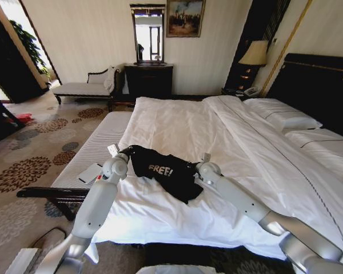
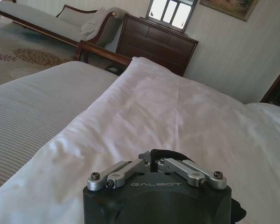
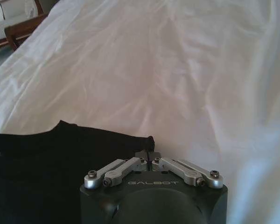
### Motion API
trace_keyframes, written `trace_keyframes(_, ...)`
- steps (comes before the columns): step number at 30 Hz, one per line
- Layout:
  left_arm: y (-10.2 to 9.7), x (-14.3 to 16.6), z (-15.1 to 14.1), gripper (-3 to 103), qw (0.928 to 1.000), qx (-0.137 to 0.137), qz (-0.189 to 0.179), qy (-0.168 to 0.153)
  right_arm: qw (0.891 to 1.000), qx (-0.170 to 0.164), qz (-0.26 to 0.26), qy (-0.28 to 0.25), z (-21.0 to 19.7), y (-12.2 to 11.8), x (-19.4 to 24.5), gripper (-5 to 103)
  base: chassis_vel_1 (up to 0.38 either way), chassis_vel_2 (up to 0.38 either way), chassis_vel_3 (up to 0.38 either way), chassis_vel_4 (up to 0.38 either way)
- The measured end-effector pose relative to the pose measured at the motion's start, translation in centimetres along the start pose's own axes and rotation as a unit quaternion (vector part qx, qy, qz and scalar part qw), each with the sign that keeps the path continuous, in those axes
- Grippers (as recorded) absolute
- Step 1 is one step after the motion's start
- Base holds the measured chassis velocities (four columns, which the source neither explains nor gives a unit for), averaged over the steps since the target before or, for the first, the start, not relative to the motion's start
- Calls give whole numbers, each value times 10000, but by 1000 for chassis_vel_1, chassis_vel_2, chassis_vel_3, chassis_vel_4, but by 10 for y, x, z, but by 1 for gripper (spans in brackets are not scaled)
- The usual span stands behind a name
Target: Fold the clothes on the bed.
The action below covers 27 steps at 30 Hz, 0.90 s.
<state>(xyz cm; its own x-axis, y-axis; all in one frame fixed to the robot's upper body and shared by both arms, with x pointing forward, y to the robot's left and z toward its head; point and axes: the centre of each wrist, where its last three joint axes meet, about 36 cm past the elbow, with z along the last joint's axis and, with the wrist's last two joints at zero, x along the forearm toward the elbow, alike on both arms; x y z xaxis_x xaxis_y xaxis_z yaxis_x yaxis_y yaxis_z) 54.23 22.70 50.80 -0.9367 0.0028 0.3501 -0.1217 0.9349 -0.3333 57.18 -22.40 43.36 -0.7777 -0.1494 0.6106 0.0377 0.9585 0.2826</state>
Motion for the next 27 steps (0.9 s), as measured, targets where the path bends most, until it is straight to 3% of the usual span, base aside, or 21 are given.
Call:
trace_keyframes(5,4,3,-1,1,10000,4,-23,-44,9985,-115,-244,-473,-1,-6,8,0,0,0,0,0)
trace_keyframes(10,10,14,-9,1,9995,66,83,-290,9894,-388,-611,-1259,-9,-14,22,0,0,0,0,0)
trace_keyframes(13,21,33,-20,1,9972,103,269,-697,9718,-500,-996,-2080,-18,-22,38,0,0,0,0,0)
trace_keyframes(15,24,38,-23,1,9963,111,299,-798,9668,-546,-1090,-2245,-20,-23,44,0,0,0,0,0)
trace_keyframes(18,32,61,-37,1,9916,121,409,-1224,9420,-697,-1461,-2940,-31,-28,71,0,0,0,0,0)
trace_keyframes(19,34,70,-42,1,9895,118,458,-1364,9337,-697,-1550,-3152,-33,-30,80,0,0,0,0,0)
trace_keyframes(20,34,70,-42,1,9895,118,458,-1364,9337,-697,-1550,-3152,-33,-30,80,0,0,0,0,0)
trace_keyframes(24,39,108,-63,1,9798,0,713,-1871,9015,-531,-1903,-3850,-36,-38,122,0,0,0,0,0)
trace_keyframes(25,39,108,-63,1,9798,0,713,-1871,9015,-531,-1903,-3850,-36,-38,122,0,0,0,0,0)
trace_keyframes(27,40,128,-72,1,9731,-124,898,-2119,8897,-436,-2041,-4062,-32,-42,141,0,0,0,0,0)
